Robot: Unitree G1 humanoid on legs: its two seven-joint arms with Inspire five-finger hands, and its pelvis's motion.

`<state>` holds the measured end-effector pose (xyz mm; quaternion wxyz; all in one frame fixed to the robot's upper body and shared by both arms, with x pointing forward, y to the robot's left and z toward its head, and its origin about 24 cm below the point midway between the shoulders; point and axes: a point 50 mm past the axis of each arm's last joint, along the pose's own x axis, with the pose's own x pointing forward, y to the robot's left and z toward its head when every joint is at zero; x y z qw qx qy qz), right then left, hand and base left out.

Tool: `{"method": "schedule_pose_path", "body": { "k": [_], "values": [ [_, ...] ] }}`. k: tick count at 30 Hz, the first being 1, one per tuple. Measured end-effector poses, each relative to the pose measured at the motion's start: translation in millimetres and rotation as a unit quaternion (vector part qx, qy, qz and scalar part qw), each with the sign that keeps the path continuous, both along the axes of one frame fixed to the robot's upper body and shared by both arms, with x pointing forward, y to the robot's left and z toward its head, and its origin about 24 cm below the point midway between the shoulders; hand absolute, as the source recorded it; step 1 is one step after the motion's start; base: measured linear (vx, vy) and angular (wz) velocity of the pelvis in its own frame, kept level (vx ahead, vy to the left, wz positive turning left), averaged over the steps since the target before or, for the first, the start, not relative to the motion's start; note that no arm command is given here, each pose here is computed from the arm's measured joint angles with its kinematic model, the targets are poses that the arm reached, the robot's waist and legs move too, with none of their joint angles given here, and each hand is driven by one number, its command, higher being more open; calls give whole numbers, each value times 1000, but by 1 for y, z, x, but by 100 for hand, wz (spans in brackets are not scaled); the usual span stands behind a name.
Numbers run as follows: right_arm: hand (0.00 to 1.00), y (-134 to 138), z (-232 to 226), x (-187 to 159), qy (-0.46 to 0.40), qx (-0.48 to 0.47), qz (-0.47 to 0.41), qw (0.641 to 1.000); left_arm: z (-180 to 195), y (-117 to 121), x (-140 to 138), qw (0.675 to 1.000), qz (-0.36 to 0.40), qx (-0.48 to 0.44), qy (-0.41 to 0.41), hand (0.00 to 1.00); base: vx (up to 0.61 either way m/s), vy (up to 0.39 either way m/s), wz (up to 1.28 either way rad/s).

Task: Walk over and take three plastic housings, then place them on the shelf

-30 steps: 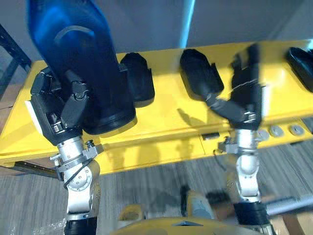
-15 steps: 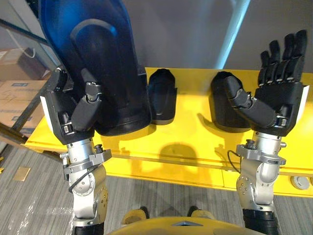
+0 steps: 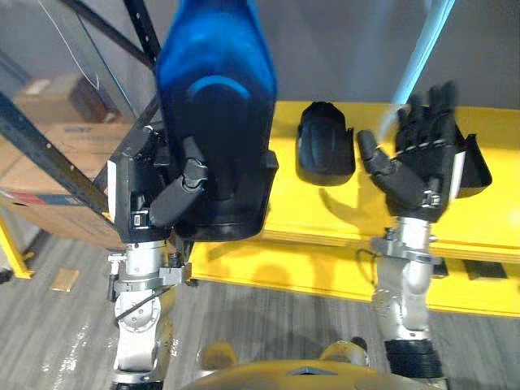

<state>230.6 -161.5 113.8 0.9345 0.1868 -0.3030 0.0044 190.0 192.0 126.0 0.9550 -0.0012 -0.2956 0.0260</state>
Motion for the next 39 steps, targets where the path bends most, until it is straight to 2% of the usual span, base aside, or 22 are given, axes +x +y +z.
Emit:
{"method": "schedule_pose_path", "body": {
  "k": [4,7,13,17,19,22,28,31,34,39],
  "values": [
    [100,-1,17,-11,-37,-29,-16,999,2,-5,7,999,-20,-41,1,0,-22,115,37],
    [100,-6,10,-18,-19,-29,-26,999,0,-13,8,998,-24,-52,10,0,-27,47,38],
    [100,-22,1,-23,11,-55,-42,998,-9,-12,10,994,22,-95,43,0,-10,-29,-1],
    [100,-29,2,-24,9,-58,-45,997,-13,-8,12,993,60,-85,50,0,-38,-74,-6],
    [100,-30,2,-23,13,-52,-24,998,-10,1,22,992,106,-48,41,0,-54,-41,-14],
    [100,-20,-1,-21,17,-59,19,998,-1,21,42,985,165,-47,21,0,-90,-37,-11],
    [100,0,-8,-22,47,-105,105,988,25,50,83,979,204,-25,-4,0,-70,-17,-11],
    [100,13,-12,-23,57,-115,146,981,32,71,105,975,219,-16,17,0,-34,-12,-12],
    [100,22,-17,-26,66,-119,167,976,29,85,118,974,215,-46,56,0,5,-20,-9],
    [100,28,-17,-27,67,-136,182,971,10,93,134,968,191,-85,137,0,23,-20,-6]
  ]
}}
